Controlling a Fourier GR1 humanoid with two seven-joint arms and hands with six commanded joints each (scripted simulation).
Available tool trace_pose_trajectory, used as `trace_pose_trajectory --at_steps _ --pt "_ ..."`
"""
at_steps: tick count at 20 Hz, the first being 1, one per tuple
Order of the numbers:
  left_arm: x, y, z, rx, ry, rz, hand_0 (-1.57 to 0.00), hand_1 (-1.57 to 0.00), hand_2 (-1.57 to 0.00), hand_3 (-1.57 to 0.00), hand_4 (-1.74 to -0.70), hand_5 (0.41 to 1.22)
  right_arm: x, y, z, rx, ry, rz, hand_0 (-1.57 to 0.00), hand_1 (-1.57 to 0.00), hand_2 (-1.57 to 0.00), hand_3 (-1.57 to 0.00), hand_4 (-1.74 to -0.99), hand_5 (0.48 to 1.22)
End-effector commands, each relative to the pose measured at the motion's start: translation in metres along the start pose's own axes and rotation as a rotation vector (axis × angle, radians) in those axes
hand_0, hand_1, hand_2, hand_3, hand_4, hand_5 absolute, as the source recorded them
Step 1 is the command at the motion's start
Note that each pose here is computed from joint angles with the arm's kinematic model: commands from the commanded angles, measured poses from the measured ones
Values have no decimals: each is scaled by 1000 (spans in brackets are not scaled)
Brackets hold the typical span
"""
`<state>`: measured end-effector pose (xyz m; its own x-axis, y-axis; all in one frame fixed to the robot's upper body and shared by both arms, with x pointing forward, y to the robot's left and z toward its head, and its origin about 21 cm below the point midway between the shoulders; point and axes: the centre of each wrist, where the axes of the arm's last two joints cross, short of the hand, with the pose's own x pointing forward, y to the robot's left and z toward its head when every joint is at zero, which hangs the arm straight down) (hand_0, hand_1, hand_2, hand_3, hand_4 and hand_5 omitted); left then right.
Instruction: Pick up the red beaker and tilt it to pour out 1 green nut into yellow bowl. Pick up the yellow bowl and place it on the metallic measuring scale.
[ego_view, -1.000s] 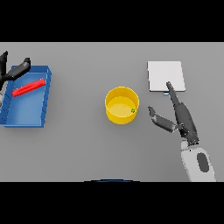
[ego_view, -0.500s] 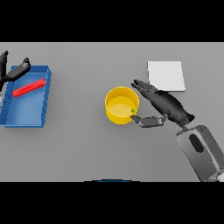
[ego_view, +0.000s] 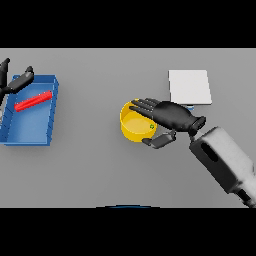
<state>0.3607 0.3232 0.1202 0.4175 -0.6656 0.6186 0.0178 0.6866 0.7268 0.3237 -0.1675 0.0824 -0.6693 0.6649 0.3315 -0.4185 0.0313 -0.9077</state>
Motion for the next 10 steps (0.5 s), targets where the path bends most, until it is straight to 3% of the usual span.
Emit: trace_pose_trajectory --at_steps 1,10 --pt "0 1 1 0 -4 10 1 1 1 1 -773 721 -2 -1 -3 22 11 15 1 1 1 1 -1212 645" --pt "-4 1 -4 -5 -15 20 1 1 1 1 -798 725 -8 12 -22 154 -15 83 1 1 1 1 -1256 673"
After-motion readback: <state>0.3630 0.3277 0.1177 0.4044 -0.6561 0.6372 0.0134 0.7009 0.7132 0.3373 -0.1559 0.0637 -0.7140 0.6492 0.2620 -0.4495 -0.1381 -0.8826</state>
